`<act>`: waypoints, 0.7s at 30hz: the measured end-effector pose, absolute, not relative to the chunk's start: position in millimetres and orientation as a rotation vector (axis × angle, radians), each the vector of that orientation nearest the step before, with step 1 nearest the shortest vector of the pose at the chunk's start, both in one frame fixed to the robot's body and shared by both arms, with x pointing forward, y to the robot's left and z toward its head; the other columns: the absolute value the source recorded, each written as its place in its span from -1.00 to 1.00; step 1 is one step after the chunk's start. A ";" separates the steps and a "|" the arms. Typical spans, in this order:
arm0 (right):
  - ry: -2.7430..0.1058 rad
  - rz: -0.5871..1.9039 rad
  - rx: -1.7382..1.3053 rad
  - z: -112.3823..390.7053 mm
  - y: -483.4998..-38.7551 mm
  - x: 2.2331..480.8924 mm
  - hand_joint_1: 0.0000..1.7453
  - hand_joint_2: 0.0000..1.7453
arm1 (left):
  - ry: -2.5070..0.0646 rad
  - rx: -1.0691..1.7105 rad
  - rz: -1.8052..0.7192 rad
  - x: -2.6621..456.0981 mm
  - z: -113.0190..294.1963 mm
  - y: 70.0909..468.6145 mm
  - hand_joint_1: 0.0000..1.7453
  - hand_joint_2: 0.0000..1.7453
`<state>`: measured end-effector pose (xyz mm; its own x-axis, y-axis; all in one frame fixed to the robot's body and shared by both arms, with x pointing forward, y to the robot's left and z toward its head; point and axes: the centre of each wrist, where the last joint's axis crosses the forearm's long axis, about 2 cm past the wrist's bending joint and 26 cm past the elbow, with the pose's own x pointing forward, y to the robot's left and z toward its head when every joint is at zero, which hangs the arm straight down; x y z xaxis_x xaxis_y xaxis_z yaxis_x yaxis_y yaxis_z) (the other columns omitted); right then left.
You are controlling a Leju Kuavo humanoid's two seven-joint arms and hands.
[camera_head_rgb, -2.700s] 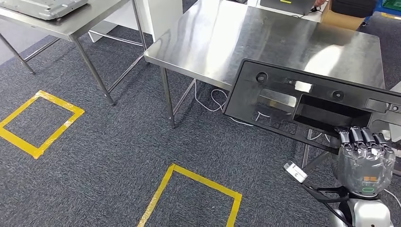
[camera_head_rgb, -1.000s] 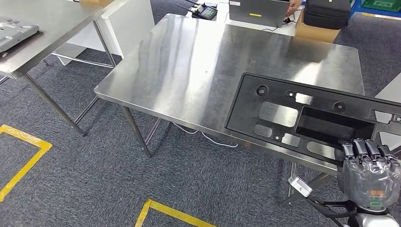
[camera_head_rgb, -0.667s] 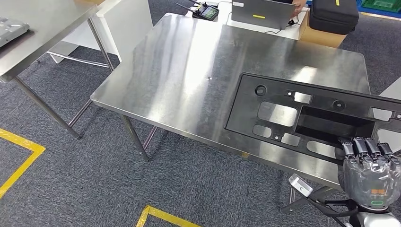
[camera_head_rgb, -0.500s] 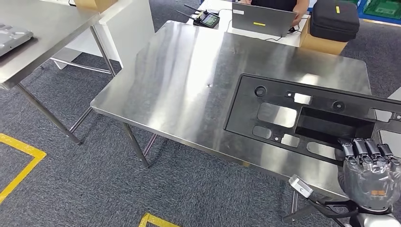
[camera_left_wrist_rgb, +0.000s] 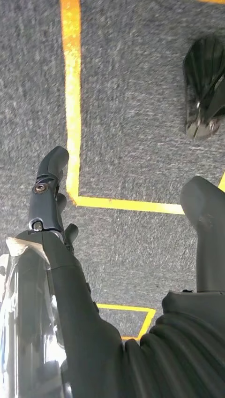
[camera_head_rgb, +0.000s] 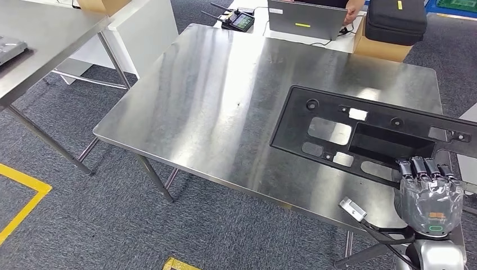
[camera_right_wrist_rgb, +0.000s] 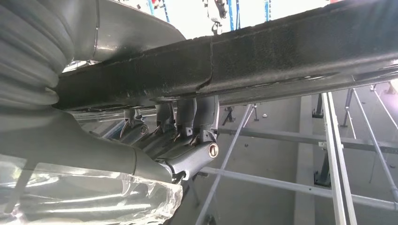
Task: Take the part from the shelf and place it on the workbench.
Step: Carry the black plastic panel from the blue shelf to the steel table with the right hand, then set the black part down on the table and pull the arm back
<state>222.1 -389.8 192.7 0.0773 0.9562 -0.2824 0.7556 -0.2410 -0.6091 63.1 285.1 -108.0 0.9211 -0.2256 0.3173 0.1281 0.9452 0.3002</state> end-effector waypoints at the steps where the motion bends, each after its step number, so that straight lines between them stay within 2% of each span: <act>1: -1.705 0.930 -2.052 191.6 -389.9 223.5 1.00 1.00 | -0.362 0.284 -0.185 63.6 -107.9 286.4 -1.00 1.00; 11: -1.612 0.928 -1.903 173.3 -388.6 243.8 1.00 1.00 | -0.481 0.276 -0.189 64.0 -107.8 285.8 -1.00 1.00; 21: -1.431 0.967 -1.628 128.0 -379.3 298.4 1.00 1.00 | -0.552 0.173 -0.164 67.3 -107.7 282.5 -1.00 1.00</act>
